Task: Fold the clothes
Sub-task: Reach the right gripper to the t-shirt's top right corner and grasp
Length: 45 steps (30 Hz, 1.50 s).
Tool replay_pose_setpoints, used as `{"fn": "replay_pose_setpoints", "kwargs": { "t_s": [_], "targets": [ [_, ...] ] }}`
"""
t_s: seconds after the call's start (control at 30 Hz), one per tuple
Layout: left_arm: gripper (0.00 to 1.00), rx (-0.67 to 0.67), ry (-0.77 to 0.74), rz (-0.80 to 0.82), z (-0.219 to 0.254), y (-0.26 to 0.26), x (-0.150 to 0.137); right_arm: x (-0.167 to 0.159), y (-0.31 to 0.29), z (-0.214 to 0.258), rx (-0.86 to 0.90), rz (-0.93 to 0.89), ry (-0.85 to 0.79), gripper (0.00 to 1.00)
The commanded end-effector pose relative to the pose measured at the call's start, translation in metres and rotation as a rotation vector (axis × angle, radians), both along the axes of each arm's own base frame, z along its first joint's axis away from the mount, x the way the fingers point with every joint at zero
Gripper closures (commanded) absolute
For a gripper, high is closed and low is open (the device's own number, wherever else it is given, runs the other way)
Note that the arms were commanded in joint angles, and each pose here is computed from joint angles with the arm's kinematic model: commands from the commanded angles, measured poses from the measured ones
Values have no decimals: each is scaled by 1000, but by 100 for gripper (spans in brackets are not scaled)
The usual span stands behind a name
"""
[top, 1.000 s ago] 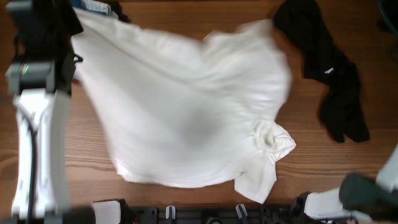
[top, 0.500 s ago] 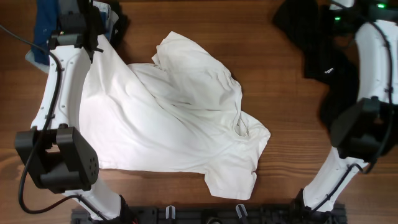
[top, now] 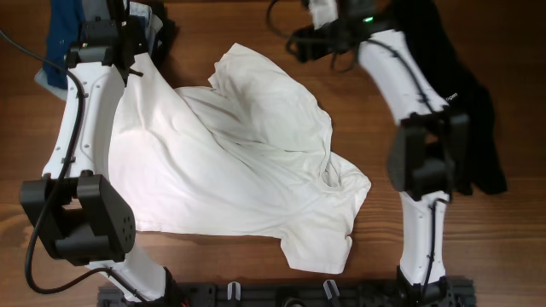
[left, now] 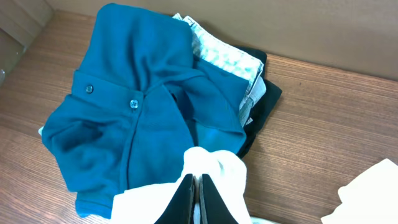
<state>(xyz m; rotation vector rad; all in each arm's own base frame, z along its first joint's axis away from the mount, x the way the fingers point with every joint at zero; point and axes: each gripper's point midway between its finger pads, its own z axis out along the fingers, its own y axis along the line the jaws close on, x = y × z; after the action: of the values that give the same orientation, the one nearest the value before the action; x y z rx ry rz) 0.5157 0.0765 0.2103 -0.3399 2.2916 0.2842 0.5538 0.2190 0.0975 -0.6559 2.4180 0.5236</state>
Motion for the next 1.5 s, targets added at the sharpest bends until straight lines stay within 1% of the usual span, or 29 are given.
{"fn": "replay_pose_setpoints", "kwargs": {
  "t_s": [0.0, 0.03, 0.13, 0.3, 0.43, 0.63, 0.9, 1.0, 1.2, 1.33, 1.37, 1.43, 1.47],
  "targets": [
    [96, -19, -23, 6, 8, 0, 0, -5, 20, -45, -100, 35, 11, 19],
    [96, -19, -23, 6, 8, 0, 0, -9, 31, -57, -113, 65, 16, 19],
    [96, -19, -22, 6, 7, 0, 0, -14, 42, -68, -125, 82, 22, 19],
    [96, -19, -22, 7, 7, 0, 0, -13, 56, -77, -119, 102, 4, 20],
    [96, -19, -18, 6, 7, 0, -1, -13, 63, -86, -116, 111, -2, 23],
    [96, -20, -6, 6, 5, 0, -3, -7, 64, -99, -116, 97, -16, 25],
    [96, -20, -1, 6, 4, 0, -3, 8, 63, -95, -115, 50, -68, 33],
    [96, -20, -1, 7, 4, 0, -3, 9, 66, -101, -113, 52, -72, 35],
    [96, -20, -1, 6, 4, 0, -3, -2, 72, -130, -132, 73, -27, 38],
    [96, -20, 0, 6, 4, 0, -4, -10, 83, -136, -141, 103, -22, 39],
    [96, -21, 0, 6, 4, 0, -4, -12, 87, -137, -141, 111, -23, 42],
    [96, -20, 0, 6, 3, 0, -4, -17, 93, -139, -143, 124, -20, 59],
    [96, -20, 1, 6, 3, 0, -4, -21, 97, -142, -147, 131, -14, 63]
  ]
}}
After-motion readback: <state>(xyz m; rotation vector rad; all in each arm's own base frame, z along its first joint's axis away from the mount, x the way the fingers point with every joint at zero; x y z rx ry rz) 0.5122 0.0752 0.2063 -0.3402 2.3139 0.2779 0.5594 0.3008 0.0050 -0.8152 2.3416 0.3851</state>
